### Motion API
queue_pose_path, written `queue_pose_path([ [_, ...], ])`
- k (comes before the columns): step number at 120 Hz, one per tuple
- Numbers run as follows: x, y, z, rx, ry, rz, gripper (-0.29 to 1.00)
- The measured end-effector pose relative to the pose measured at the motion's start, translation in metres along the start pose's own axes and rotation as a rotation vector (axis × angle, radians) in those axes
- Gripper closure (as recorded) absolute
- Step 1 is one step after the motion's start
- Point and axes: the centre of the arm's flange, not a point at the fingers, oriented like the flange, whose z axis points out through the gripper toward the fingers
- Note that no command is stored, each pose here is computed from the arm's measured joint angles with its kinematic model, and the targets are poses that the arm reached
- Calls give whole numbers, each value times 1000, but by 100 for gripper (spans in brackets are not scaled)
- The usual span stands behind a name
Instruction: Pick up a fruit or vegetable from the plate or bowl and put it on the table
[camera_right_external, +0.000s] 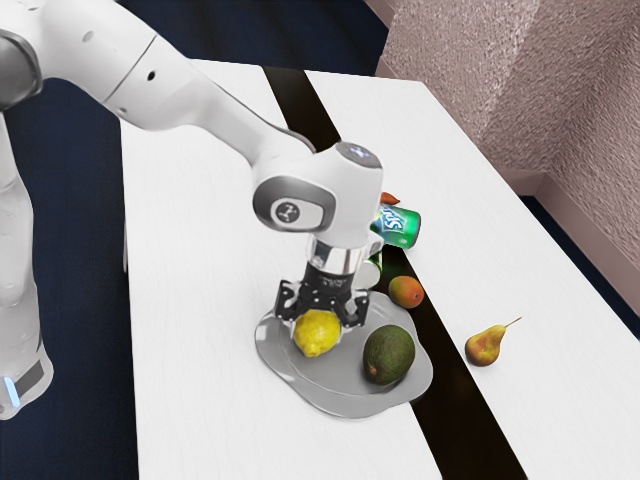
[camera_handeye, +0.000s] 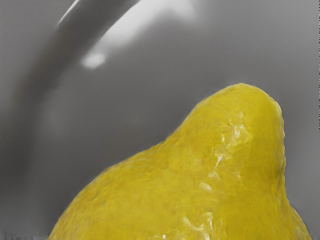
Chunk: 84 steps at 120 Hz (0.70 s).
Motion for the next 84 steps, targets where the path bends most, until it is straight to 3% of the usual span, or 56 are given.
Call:
queue_pose_path([
  [32, -21, -11, -37, -62, 27, 39, 25],
  [57, -77, -45, -67, -109, 62, 131, 30],
  [84, -133, -34, -80, -116, 31, 241, 24],
])
